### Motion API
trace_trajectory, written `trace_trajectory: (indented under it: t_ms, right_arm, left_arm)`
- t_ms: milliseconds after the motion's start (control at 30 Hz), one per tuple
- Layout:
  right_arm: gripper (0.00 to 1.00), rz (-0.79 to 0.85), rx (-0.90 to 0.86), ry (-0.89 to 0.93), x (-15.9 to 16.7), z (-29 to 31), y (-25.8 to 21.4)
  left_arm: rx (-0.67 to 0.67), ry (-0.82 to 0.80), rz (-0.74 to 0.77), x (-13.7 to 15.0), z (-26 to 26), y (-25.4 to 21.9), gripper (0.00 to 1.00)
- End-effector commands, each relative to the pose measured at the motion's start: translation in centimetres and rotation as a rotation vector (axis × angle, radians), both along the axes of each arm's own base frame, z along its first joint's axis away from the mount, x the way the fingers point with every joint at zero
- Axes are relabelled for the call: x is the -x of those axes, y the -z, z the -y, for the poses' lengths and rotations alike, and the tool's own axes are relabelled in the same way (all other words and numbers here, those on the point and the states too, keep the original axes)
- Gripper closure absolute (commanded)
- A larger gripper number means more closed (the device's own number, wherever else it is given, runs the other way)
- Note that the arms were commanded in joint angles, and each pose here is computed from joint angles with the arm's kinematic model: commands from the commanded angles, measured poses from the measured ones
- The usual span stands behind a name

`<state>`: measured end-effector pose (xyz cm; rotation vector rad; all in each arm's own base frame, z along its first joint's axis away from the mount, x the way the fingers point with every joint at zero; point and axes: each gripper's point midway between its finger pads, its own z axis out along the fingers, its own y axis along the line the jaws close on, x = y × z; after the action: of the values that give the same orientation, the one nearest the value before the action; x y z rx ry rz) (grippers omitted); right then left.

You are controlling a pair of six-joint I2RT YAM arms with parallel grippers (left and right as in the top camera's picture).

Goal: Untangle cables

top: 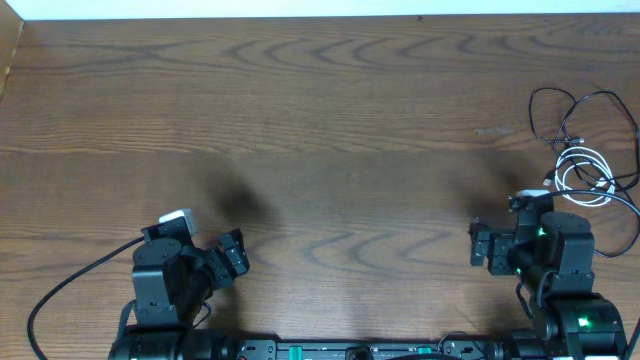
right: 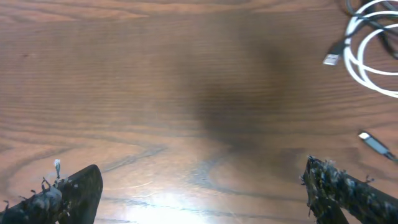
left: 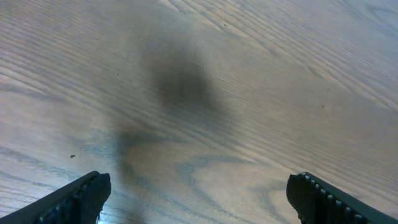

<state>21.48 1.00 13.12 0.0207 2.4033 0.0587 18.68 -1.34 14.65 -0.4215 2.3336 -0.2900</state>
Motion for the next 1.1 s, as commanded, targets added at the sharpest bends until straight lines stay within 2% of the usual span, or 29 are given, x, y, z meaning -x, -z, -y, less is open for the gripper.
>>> trace_trajectory:
  t_ms: [0, 200, 500, 800, 1067]
  right_arm:
    - [0.01, 0.017, 0.065, 0.04, 0.2, 1.3, -0.1]
    - [0.01, 0.101, 0.067, 0.048, 0.2, 1.4, -0.2]
    - [0.01, 0.53, 0.029, -0.01, -3.0, -0.4, -3.7]
    - [0.01, 0.848, -0.012, -0.01, -3.8, -0.9, -5.1]
    - [0.01, 0.923, -0.018, -0.002, -3.1, -0.7, -6.6]
  left_arm:
    - [-0.015, 0.004, -0.001, 0.0, -0.2, 0.1, 0.05]
    - [-0.015, 0.004, -0.001, 0.0, -0.2, 0.1, 0.05]
    - [-0.015, 0.004, -0.001, 0.0, -0.2, 0.1, 0.05]
    - [-0.015, 0.004, -0.001, 0.0, -0.2, 0.1, 0.05]
    - [-0.015, 0.004, -0.001, 0.0, -0.2, 0.1, 0.05]
